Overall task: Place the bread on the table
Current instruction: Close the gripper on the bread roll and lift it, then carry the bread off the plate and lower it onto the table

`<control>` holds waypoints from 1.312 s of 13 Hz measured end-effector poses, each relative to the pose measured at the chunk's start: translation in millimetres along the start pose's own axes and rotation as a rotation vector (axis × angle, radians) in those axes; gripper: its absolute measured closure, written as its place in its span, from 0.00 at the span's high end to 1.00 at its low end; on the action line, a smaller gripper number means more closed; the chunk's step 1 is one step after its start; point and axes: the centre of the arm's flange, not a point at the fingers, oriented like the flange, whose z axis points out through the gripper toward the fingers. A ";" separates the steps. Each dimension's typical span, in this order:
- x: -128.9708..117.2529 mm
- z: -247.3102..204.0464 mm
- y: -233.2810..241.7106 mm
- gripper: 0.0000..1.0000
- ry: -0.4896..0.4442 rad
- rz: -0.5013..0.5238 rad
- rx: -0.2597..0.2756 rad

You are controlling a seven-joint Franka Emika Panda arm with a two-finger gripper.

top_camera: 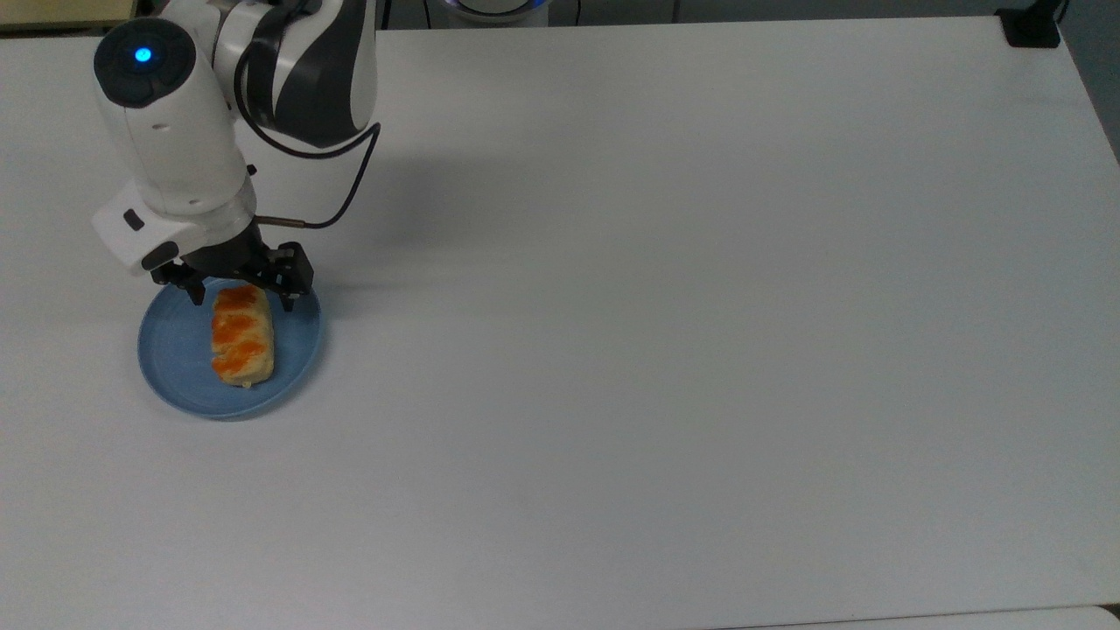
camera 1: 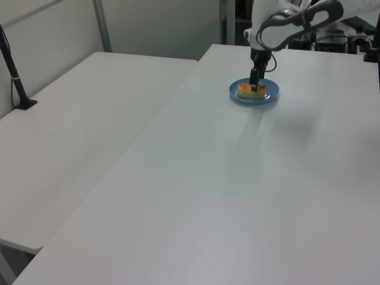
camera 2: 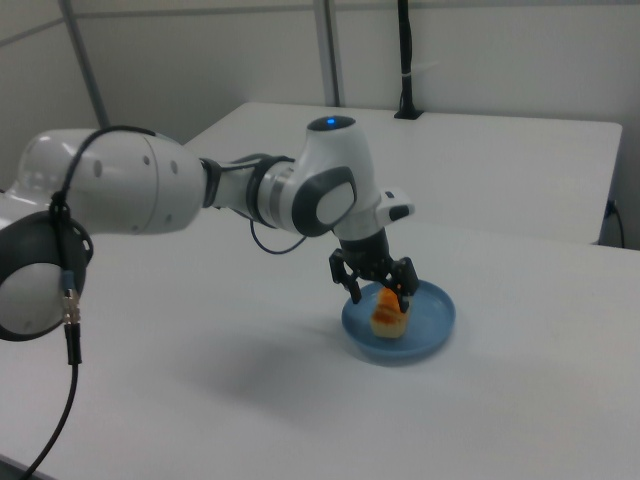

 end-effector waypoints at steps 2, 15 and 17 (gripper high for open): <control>2.3 17.5 4.9 1.00 0.017 0.005 -0.004; 19.0 1.2 13.1 0.46 0.096 0.012 -0.024; 19.9 -20.9 6.9 0.47 0.090 0.007 -0.017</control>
